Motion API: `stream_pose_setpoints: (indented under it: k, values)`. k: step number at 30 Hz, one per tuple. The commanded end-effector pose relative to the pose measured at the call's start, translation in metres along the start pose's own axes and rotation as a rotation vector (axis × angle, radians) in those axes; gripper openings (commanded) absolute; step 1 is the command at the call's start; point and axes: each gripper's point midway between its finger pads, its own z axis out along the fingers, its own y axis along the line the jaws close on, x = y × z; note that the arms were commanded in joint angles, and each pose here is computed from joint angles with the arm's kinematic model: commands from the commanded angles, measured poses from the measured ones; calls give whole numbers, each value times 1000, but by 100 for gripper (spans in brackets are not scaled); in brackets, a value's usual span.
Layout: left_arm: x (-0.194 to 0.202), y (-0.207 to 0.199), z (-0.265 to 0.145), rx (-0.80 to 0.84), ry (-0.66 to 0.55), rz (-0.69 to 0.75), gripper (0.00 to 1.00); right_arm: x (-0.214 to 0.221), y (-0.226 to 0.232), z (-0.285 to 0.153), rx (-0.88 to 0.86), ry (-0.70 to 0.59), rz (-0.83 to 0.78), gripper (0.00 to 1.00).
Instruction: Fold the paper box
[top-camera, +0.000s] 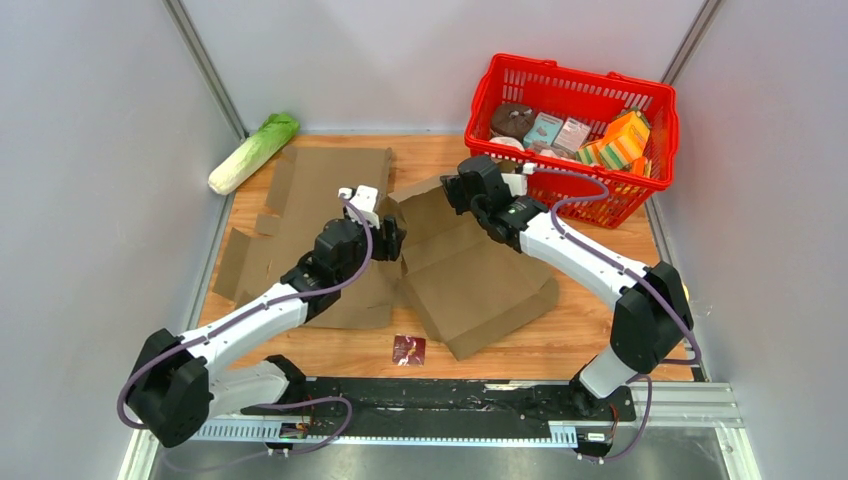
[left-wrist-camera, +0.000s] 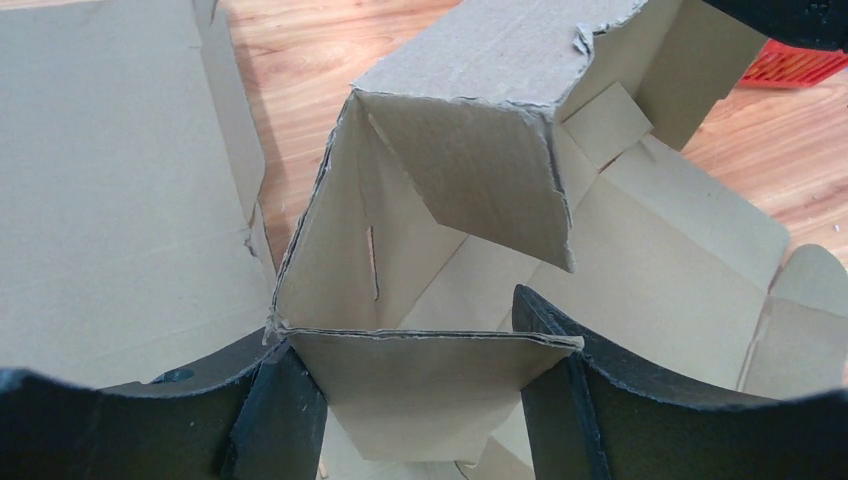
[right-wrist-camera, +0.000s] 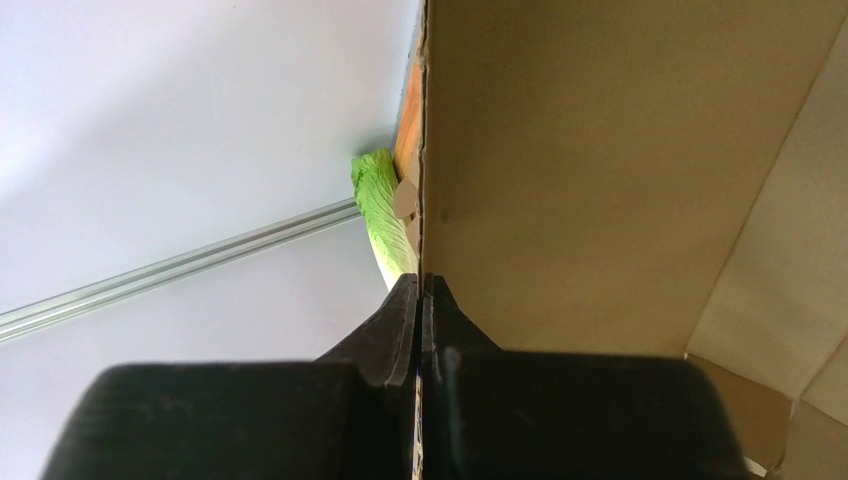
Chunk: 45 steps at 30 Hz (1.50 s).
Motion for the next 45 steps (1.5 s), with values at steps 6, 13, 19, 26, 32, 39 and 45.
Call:
stream_pose_setpoints:
  k: [6, 13, 19, 26, 32, 39, 45]
  values:
    - [-44, -33, -11, 301, -199, -84, 6, -14, 17, 4, -81, -57, 26, 0]
    - [-52, -40, -20, 375, -242, -88, 7, -27, 23, 3, -92, -125, -18, 0]
    - [-66, -42, -5, 363, -244, -136, 21, -23, 22, 2, -105, -140, -11, 0]
    - [-63, -79, -5, 587, -214, -55, 35, -24, 35, -4, -129, -141, 32, 0]
    - [-64, -102, -12, 694, -190, -23, 56, -21, 41, -1, -140, -129, 56, 0]
    - [-55, -46, -8, 365, -184, -15, 63, -28, 40, -15, -150, -130, 61, 0]
    - [-49, -17, -35, 227, -207, -86, 78, -48, 21, -33, -154, -167, 71, 0]
